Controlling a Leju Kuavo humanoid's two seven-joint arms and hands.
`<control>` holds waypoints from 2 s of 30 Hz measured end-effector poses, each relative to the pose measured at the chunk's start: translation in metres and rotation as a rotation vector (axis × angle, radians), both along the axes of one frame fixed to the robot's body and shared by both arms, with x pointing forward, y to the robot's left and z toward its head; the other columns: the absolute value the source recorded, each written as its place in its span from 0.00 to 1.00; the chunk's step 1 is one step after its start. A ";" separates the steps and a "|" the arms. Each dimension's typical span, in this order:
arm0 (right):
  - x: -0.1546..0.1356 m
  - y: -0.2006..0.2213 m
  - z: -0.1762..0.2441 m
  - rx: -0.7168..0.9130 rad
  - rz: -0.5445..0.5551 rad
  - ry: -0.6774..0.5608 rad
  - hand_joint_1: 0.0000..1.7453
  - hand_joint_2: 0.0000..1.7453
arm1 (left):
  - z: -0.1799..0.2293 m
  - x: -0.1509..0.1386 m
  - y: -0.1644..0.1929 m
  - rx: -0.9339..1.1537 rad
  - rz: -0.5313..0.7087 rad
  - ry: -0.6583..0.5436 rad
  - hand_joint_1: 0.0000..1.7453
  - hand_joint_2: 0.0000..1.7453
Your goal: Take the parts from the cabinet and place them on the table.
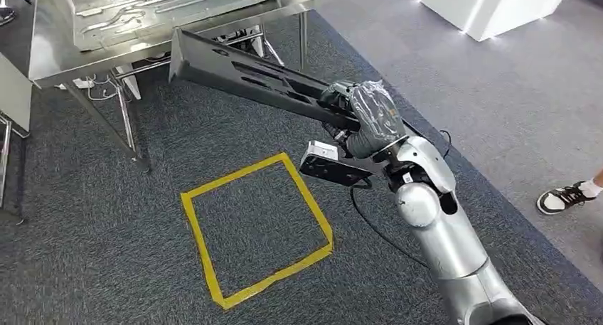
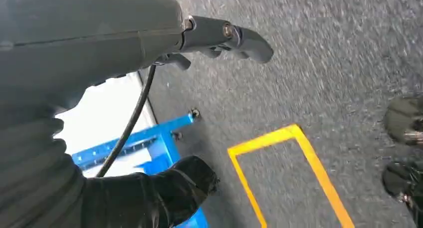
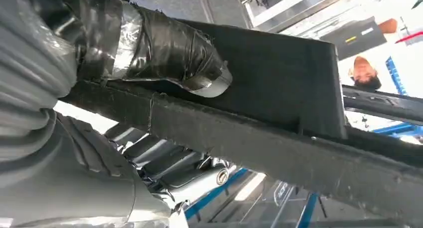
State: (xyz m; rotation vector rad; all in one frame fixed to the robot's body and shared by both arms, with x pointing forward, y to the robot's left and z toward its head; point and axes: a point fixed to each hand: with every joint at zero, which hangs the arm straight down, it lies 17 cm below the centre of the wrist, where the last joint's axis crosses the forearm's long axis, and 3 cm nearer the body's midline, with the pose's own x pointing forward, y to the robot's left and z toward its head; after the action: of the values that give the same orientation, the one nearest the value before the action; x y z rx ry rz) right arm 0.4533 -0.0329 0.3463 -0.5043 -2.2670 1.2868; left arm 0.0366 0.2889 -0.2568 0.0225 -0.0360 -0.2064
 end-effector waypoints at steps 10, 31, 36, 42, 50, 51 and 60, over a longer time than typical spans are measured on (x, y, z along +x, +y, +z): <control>0.007 -0.003 0.001 -0.016 -0.027 -0.009 1.00 1.00 | 0.001 0.000 0.002 -0.001 -0.001 -0.003 0.00 1.00; 0.016 -0.010 -0.010 -0.037 -0.058 0.008 1.00 1.00 | 0.002 0.002 -0.001 -0.003 0.000 -0.006 0.00 1.00; 0.017 -0.010 -0.008 -0.037 -0.058 0.004 1.00 1.00 | 0.002 0.004 0.000 -0.002 0.000 -0.010 0.00 1.00; 0.017 -0.010 -0.005 -0.036 -0.058 -0.003 1.00 1.00 | 0.002 0.003 -0.001 -0.002 0.000 -0.008 0.00 1.00; 0.018 -0.011 -0.008 -0.039 -0.060 0.004 1.00 1.00 | 0.002 0.004 -0.001 -0.003 0.000 -0.010 0.00 1.00; 0.017 -0.010 -0.009 -0.040 -0.058 0.005 1.00 1.00 | 0.002 0.005 0.000 -0.003 0.000 -0.011 0.00 1.00; 0.017 -0.009 -0.009 -0.040 -0.057 0.004 1.00 1.00 | 0.002 0.003 0.000 -0.002 0.001 -0.009 0.00 1.00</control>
State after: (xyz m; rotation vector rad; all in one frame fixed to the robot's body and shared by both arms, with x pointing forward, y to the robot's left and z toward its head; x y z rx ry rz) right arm 0.4703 -0.0420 0.3376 -0.5757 -2.2112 1.3059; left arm 0.0397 0.2893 -0.2550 0.0215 -0.0454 -0.2056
